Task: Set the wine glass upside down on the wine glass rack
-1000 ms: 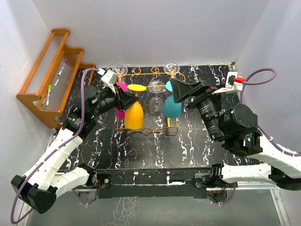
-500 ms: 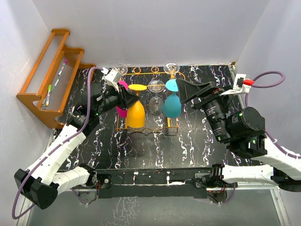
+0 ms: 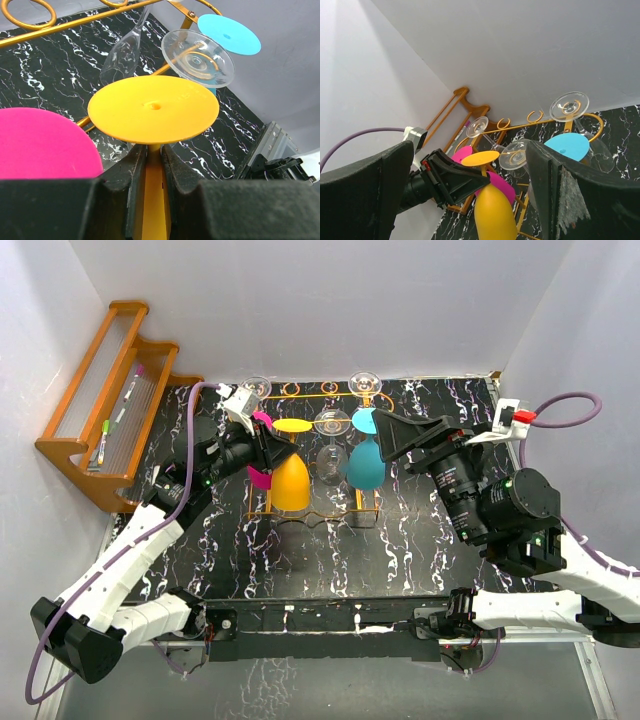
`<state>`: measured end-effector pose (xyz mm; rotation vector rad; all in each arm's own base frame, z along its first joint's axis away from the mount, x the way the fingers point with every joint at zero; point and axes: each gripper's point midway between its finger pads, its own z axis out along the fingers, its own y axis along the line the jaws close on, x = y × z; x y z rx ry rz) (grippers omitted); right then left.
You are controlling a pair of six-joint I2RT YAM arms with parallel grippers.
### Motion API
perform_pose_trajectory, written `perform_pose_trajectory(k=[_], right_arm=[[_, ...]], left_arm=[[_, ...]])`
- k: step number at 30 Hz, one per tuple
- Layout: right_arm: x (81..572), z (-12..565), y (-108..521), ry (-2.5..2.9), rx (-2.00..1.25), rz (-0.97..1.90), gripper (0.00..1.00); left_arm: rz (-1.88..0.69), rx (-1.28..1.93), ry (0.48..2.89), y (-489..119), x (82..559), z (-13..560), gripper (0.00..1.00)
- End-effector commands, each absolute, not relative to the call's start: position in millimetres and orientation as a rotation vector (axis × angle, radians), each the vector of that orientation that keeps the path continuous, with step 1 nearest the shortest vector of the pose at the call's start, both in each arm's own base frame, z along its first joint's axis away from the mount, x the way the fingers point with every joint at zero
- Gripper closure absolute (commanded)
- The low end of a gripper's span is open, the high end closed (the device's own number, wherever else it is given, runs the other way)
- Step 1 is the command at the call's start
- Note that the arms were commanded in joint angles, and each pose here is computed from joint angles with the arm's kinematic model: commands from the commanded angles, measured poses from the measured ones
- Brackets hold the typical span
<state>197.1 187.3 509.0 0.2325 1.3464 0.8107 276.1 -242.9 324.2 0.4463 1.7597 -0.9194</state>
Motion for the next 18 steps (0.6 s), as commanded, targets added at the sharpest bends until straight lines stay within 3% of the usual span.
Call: perform_pose_trajectory(k=[1,8,18], right_arm=[[193.3,519.6,180.6,1.311,0.253,0.851,0.02],[193.3,519.4,180.3,1.311,0.253,0.85,0.02],[194.2,516.7,184.0,1.318,0.246,0.844,0.02]], left_arm=[[-0.932,0.448,1.704,-243.9,274.4,345.1,0.84],[-0.919,0.447,1.704,-241.3,273.3,347.0,0.7],[-0.923,0.453,1.714,-239.9,268.3,344.2,0.67]])
